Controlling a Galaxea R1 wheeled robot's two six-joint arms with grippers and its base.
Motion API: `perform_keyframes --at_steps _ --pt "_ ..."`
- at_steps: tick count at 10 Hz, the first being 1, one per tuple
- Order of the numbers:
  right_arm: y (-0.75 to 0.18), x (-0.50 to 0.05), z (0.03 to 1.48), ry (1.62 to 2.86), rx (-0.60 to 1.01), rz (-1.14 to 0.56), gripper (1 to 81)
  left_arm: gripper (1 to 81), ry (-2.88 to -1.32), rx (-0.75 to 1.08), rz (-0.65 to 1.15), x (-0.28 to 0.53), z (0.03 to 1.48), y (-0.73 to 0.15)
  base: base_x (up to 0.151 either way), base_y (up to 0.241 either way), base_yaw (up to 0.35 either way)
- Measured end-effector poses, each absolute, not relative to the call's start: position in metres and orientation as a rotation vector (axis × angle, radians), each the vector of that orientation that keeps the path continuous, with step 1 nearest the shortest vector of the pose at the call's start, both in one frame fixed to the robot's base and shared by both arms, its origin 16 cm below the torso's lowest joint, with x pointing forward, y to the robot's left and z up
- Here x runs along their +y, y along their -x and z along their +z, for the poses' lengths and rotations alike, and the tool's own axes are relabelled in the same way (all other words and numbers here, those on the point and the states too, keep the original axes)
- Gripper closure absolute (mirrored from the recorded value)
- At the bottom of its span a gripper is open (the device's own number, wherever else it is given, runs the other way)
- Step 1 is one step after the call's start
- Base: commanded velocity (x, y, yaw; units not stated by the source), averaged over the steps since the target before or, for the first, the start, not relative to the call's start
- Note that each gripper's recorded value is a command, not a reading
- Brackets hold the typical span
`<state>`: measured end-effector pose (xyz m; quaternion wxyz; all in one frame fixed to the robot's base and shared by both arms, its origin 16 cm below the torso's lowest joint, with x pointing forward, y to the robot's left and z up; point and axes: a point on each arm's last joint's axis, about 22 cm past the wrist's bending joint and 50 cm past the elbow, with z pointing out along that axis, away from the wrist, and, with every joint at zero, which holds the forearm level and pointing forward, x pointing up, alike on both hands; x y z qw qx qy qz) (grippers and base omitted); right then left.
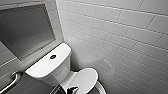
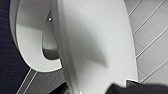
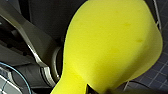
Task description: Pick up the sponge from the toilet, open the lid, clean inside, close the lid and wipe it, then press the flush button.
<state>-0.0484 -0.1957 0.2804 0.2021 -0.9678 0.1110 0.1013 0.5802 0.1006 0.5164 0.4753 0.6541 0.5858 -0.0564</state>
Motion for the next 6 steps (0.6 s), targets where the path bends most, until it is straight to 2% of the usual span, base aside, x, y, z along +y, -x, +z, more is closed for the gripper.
perform_keyframes --at_steps 3,6 --pt "0.048 -0.196 0.280 2.703 0.311 0.283 81.1 1.0 -1.521 1.563 0.204 0.196 0.522 -0.650 0.000 0.000 0.000" --pt "0.049 -0.196 0.280 2.703 0.311 0.283 81.1 1.0 -1.526 1.562 0.213 0.204 0.523 -0.650 0.000 0.000 0.000"
